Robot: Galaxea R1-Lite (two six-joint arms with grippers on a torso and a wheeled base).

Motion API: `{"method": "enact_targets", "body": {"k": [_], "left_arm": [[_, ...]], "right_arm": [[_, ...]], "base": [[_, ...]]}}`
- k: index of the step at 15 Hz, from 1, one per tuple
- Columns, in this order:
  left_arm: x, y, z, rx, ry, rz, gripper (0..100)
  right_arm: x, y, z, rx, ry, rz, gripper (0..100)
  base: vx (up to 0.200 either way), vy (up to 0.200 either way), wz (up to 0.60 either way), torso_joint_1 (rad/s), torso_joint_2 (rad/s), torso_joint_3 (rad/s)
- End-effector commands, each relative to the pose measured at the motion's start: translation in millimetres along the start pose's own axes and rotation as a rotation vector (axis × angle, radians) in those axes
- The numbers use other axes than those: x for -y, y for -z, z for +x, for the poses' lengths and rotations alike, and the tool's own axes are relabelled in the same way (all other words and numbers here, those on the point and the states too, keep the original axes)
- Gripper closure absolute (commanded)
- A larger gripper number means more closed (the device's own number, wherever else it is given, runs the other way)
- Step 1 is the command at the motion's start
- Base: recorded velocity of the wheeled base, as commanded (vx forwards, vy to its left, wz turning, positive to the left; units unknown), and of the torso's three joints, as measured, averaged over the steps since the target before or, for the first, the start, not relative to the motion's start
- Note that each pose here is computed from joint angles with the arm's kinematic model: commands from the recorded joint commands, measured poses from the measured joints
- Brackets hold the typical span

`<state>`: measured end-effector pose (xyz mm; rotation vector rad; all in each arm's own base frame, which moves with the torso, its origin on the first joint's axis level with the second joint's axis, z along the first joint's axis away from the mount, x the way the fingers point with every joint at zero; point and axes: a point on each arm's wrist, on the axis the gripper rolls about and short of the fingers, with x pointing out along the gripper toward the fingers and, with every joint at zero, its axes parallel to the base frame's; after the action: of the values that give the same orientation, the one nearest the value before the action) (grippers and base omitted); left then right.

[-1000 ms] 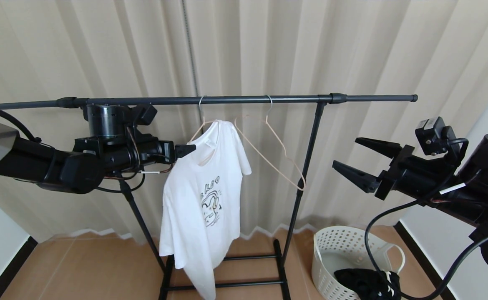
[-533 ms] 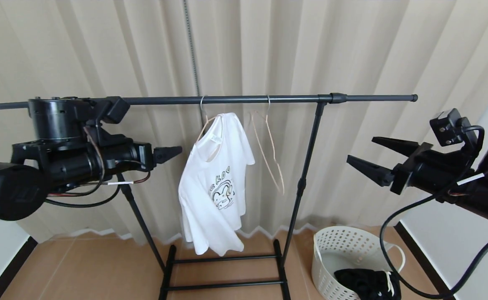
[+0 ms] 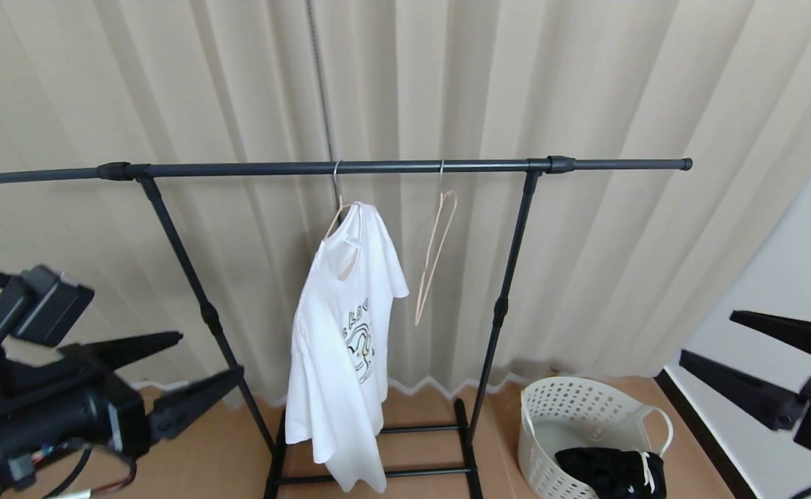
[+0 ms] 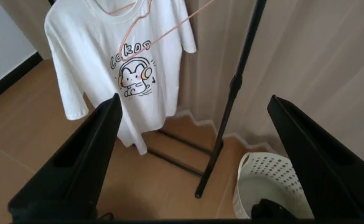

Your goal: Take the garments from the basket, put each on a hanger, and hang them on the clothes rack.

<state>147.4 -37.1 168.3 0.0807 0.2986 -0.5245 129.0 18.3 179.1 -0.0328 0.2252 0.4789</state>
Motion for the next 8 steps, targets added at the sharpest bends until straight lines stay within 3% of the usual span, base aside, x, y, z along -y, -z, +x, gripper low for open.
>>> {"method": "enact_targets", "body": {"k": [1,2,4,6,7,8], "left_arm": [[20.3,43.4,-46.0,0.034,-0.021,0.061,0],[23.0,58.5,-54.6,0.025,-0.066,0.057,0],[26.4,77.0,-66.2,0.027,-0.15,0.058,0],[27.5,78.0,-71.6,0.058,-0.184,0.065,0],[31.1,87.7,-84.6,0.058,-0.24,0.063,0],[32.9,92.7,-89.6,0.054,-0.253,0.062,0]], "right_arm": [[-24.6,57.8,-49.5,0.014,0.051,-0.064,0],[-29.6,81.0,-59.9,0.005,0.094,-0.082,0],[-35.9,96.7,-76.8,-0.023,0.163,-0.076,0],[-39.4,102.9,-85.4,-0.017,0.188,-0.079,0],[-45.0,121.3,-98.4,-0.035,0.237,-0.076,0],[-46.4,126.0,-101.2,-0.037,0.245,-0.076,0]], "base": [[0.0,0.0,0.0,0.0,0.0,0.0],[0.0,0.0,0.0,0.0,0.0,0.0],[0.0,0.0,0.0,0.0,0.0,0.0],[0.0,0.0,0.0,0.0,0.0,0.0],[0.0,0.0,0.0,0.0,0.0,0.0],[0.0,0.0,0.0,0.0,0.0,0.0]]}}
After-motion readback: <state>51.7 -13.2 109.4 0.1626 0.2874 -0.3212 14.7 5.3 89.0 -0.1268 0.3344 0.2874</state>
